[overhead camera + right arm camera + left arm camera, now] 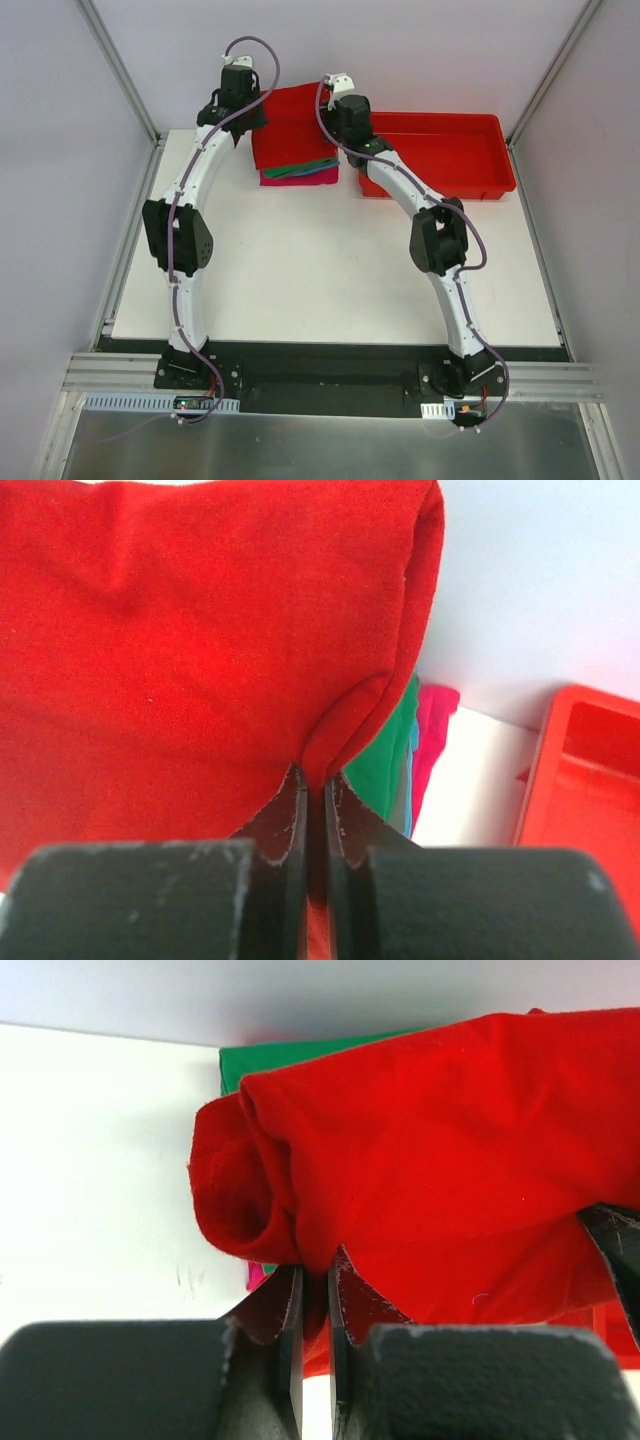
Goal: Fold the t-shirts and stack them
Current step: Put the neatly folded tshirt into the corner of the board with both arms
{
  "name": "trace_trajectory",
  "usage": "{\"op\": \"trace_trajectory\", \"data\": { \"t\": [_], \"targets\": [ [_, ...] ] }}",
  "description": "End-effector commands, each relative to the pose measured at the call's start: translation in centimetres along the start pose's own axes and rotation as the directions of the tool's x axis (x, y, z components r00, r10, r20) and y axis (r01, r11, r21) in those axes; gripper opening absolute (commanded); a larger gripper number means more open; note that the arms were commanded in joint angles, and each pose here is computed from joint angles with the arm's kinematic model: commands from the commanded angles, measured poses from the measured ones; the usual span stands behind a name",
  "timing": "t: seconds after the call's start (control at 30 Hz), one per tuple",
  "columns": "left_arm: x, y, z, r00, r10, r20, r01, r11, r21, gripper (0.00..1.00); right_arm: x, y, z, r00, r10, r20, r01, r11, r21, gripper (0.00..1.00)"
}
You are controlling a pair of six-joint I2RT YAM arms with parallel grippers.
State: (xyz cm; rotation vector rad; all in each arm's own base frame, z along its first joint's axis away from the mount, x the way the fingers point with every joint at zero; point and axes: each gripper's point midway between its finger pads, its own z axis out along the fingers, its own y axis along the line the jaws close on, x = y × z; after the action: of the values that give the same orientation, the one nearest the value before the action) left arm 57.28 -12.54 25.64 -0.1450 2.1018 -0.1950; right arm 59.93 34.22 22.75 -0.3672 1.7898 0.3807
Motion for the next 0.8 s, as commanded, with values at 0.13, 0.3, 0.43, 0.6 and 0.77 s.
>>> {"op": "trace_trajectory", "data": {
  "t": [0.13, 0.3, 0.43, 0.6, 0.77],
  "targets": [
    [-3.3, 0.5, 3.0, 0.994, 0.037, 0.102, -0.041, 0.998, 0.038, 0.00, -7.3, -2.2, 4.0, 0.928, 0.020, 0.373, -0.021, 1.000, 0.000, 0.01],
    [-2.6, 1.7, 4.8, 0.996, -0.007, 0.087, 0.002, 0.999, 0.053, 0.00, -5.8, -3.1, 5.2, 0.921, 0.037, 0.387, -0.042, 0.999, 0.006, 0.03],
    [-1.9, 2.1, 6.3, 0.997, -0.054, 0.063, 0.048, 0.994, 0.099, 0.00, -4.6, -3.6, 5.9, 0.925, 0.048, 0.377, -0.055, 0.998, 0.009, 0.06],
    [-1.4, 2.2, 8.0, 0.997, -0.042, 0.069, 0.034, 0.993, 0.109, 0.07, -3.6, -4.3, 6.4, 0.929, 0.054, 0.366, -0.069, 0.997, 0.026, 0.18],
    [-0.7, 2.7, 9.5, 0.997, -0.032, 0.067, 0.026, 0.996, 0.090, 0.48, -2.4, -5.2, 6.8, 0.939, 0.044, 0.342, -0.065, 0.997, 0.052, 0.40]
  ]
}}
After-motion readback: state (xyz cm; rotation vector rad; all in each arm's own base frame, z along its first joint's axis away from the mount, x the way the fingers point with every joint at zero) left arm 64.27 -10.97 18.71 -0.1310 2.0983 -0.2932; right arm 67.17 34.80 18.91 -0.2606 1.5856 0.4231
